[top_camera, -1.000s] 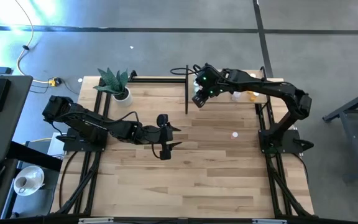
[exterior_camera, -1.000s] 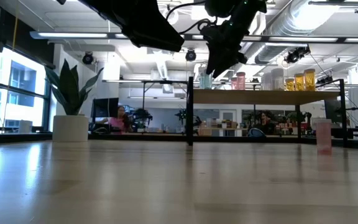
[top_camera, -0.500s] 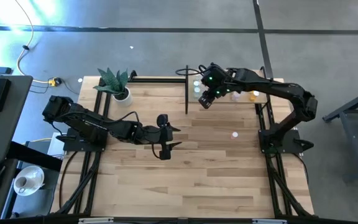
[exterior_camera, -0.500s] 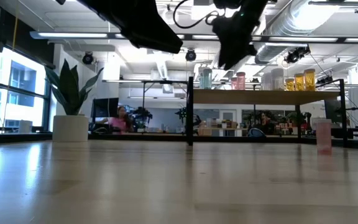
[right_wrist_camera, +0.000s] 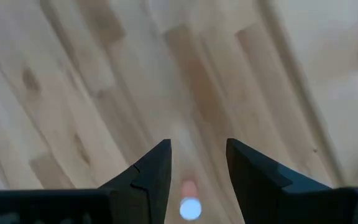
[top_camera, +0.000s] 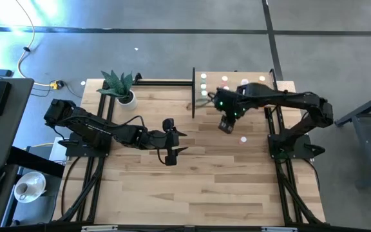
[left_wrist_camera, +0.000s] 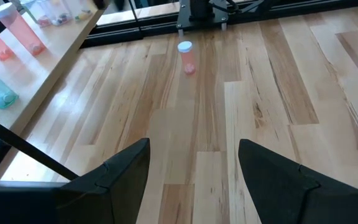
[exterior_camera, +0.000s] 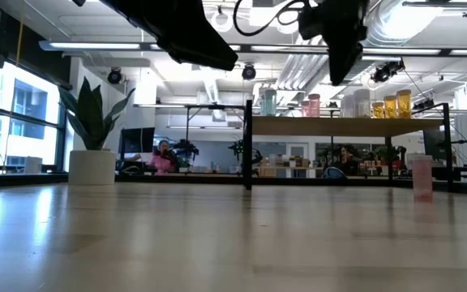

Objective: Pick and place medicine bottles onto shelf by color
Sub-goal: Put the pink pill bottle on the shelf aligned with the pink pill bottle

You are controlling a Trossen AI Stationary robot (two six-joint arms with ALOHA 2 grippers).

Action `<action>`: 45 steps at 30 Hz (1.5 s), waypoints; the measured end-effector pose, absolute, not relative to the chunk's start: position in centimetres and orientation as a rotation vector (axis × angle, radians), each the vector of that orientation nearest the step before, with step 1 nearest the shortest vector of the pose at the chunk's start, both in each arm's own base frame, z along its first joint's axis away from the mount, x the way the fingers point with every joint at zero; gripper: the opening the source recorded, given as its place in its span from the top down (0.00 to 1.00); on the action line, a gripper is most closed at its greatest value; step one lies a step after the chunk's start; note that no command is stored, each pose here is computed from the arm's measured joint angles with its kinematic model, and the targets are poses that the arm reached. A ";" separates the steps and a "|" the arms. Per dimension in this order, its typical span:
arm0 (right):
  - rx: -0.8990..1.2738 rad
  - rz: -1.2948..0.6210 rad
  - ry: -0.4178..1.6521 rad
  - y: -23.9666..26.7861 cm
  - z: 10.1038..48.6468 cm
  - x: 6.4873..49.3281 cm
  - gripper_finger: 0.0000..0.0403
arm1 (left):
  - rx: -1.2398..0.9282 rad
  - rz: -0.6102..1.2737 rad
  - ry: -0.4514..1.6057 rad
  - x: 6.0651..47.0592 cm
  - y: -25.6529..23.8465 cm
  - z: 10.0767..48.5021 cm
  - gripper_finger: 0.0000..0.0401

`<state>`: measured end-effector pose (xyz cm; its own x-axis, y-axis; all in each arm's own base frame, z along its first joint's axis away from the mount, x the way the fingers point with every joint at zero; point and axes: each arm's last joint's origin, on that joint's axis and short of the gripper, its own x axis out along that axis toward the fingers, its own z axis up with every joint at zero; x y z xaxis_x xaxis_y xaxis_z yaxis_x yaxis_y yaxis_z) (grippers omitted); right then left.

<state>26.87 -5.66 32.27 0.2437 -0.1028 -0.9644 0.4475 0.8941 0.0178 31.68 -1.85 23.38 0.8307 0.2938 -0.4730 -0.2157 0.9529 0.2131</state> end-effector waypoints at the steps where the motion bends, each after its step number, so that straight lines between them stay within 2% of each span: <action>1: 0.303 -0.368 1.291 -5.2 32.0 26.9 0.64 | 0.153 0.271 0.525 31.7 -1.9 23.4 0.41; 6: 0.255 -0.311 1.346 -3.3 30.6 25.9 0.64 | 0.153 0.271 0.526 31.7 -1.9 23.4 0.41; 11: 0.285 -0.329 1.352 -2.4 29.8 23.2 0.64 | 0.153 0.271 0.525 31.7 -1.9 23.4 0.41; 21: 0.470 -0.426 1.190 -1.2 28.3 17.6 0.64 | 0.152 0.271 0.522 31.7 -1.9 23.4 0.41; 27: 0.577 -0.497 1.180 -0.7 25.8 15.3 0.64 | 0.152 0.271 0.522 31.7 -1.9 23.4 0.41; 35: 0.618 -0.535 1.199 -0.6 22.7 14.3 0.64 | 0.152 0.271 0.522 31.7 -1.9 23.4 0.41; 45: 0.634 -0.521 1.143 -0.6 21.8 14.8 0.64 | 0.152 0.272 0.522 31.7 -1.9 23.4 0.41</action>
